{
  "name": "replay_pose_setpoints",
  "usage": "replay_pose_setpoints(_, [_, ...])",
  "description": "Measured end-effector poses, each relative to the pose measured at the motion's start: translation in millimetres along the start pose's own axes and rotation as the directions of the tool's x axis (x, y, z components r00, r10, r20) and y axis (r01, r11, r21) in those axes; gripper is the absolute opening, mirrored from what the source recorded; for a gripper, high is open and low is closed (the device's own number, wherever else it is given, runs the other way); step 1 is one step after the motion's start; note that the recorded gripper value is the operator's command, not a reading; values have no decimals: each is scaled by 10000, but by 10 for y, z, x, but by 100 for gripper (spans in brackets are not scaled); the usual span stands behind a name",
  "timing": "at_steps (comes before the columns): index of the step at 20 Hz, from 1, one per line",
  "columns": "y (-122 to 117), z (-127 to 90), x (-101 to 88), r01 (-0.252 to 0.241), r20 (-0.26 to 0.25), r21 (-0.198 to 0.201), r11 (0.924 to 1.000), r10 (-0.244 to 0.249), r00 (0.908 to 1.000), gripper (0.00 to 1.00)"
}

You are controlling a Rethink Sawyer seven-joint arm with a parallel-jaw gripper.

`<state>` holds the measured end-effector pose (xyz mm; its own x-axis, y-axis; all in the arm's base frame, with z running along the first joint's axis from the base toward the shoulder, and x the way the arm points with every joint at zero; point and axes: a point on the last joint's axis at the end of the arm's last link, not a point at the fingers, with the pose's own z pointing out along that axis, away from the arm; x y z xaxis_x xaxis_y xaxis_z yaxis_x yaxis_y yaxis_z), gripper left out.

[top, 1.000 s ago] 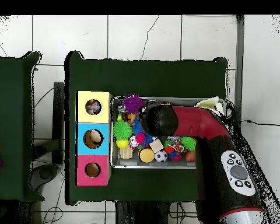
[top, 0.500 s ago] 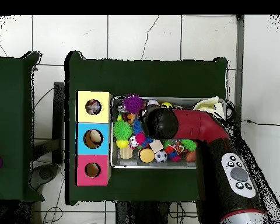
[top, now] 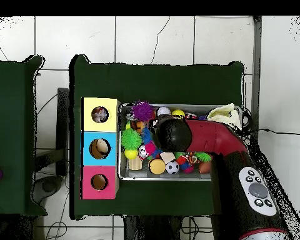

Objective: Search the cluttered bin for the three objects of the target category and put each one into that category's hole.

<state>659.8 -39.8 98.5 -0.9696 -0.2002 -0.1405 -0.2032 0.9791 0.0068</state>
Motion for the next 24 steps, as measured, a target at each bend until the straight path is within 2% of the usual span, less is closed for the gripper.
replay_pose_setpoints(7, [-14,60,8,-51,-47,-61,10000,51,10000,100])
replay_pose_setpoints(14, [-14,295,69,-229,27,-387,9990,230,9997,100])
replay_pose_setpoints(19, [27,418,69,-272,201,-556,9981,284,9994,100])
replay_pose_setpoints(24, [161,467,58,-98,166,-633,9979,109,9998,100])
